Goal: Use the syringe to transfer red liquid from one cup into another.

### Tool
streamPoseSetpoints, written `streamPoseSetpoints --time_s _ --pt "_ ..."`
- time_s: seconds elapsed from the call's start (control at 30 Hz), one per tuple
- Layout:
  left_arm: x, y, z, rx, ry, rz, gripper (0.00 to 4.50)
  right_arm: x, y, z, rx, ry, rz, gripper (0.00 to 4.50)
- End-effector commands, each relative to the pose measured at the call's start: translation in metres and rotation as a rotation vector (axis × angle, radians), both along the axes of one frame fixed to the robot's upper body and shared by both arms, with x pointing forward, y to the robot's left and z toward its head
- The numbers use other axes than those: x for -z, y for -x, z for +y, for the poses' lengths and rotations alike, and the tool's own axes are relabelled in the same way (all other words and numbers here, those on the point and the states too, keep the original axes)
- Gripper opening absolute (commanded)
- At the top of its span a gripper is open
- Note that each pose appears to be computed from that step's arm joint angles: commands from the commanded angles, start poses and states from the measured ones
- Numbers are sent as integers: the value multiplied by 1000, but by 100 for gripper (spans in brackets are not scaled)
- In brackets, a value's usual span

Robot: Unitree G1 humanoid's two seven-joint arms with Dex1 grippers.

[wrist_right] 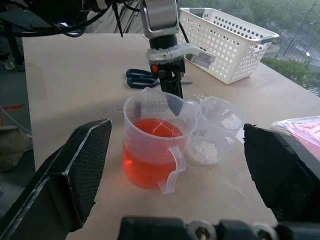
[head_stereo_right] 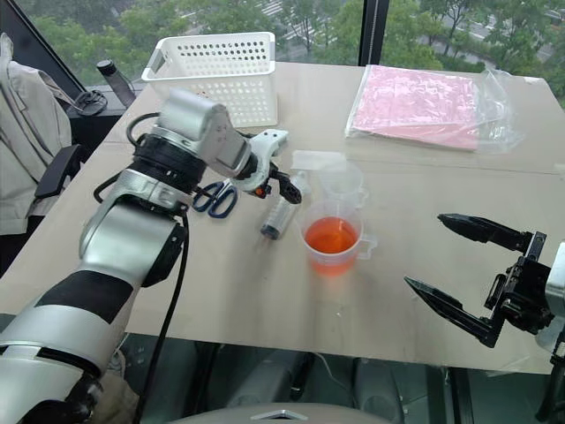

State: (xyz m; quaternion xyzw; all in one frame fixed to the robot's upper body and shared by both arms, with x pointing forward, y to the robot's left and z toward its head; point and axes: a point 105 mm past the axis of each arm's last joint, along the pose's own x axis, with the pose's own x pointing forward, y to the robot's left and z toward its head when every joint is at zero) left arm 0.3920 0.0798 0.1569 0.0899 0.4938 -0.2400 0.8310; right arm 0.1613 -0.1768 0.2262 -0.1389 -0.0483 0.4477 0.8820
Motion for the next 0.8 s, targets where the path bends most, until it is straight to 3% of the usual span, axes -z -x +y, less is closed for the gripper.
streamPoseSetpoints --time_s 0.03,0.2,0.3,0.47,0.53,0.6,0.73,0.8 --pt "-5 -9 -2 22 -19 -51 315 -6 6 4 8 16 -51 450" --pt "-1 -11 0 28 -22 -48 142 -3 7 7 13 14 -51 450" --pt "-22 -12 8 -2 114 -63 140 -3 5 8 12 10 -54 450" --pt "-84 3 40 21 434 -156 140 -1 4 5 19 6 -50 450" --pt "-124 9 42 110 660 -338 140 0 2 3 23 3 -49 450" --pt "-162 32 43 244 908 -448 140 0 -2 1 26 -8 -53 450" --pt "-194 73 32 473 1070 -632 140 -1 -8 -1 19 -16 -59 450" --pt "-196 88 20 569 1100 -695 140 -2 -11 -1 10 -20 -64 450"
